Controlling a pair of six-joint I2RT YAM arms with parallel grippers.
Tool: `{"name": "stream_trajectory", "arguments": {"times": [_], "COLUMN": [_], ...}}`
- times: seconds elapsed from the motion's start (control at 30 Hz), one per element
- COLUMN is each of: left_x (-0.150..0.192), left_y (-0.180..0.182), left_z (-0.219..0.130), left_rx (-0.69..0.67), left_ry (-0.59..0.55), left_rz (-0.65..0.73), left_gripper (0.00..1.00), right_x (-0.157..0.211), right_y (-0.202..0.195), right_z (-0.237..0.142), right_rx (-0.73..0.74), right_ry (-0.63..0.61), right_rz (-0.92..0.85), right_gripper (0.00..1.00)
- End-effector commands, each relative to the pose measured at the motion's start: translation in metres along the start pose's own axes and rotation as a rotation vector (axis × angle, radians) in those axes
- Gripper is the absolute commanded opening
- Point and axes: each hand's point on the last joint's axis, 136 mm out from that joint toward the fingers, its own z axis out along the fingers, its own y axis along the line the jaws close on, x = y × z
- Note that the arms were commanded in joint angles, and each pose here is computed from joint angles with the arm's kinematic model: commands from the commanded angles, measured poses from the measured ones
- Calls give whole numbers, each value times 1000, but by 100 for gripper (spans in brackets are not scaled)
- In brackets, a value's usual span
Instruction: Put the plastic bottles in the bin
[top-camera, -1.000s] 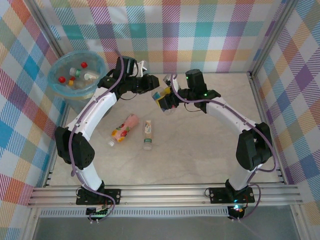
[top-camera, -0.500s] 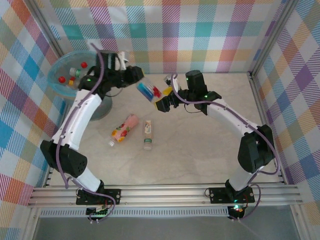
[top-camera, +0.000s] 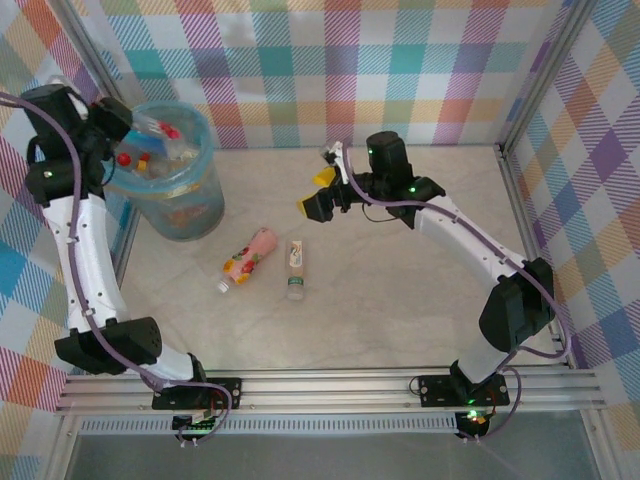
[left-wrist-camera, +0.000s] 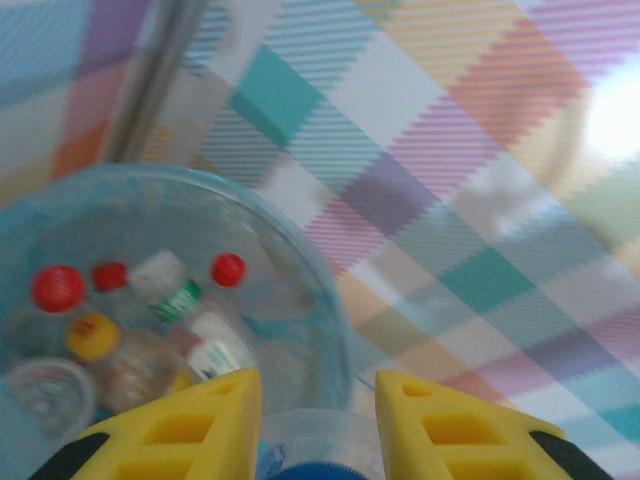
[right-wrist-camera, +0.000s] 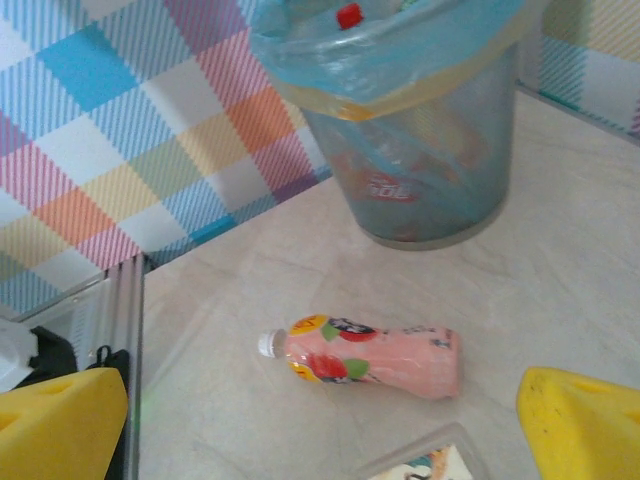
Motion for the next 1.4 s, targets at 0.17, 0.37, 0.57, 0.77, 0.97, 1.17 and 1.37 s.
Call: {"name": "stream_trajectory", "arguments": {"times": [0.17,0.37,0.57,0.77,0.97,1.17,1.37], "left_x": [15,40,50,54,77,81,66], "left_y": [71,92,101,97,70,28,-27], "left_z": [49,76,86,90,93,90,88], "left_rx": [-127,-120,-132,-117,-63,-11,79], "left_ry": [155,282,326,341,396,367,287], "left_rz": [-68,-93,-92,-68,4,130,205], "left_gripper": [0,5,59,49,23,8,7], "right_x": [3,6,6,6,7,15,19], "right_y": [11,5,2,0,-3,-3,-3], "right_z": [0,2,6,9,13,13,13], "right_rx": [-18,4,-1,-1,-6,-4,-2], "right_ry": [44,59,67,70,78,102,116], "right_rz": [-12,-26,0,22,65,94,119], "right_gripper": [100,100,100,100,100,100,100]}}
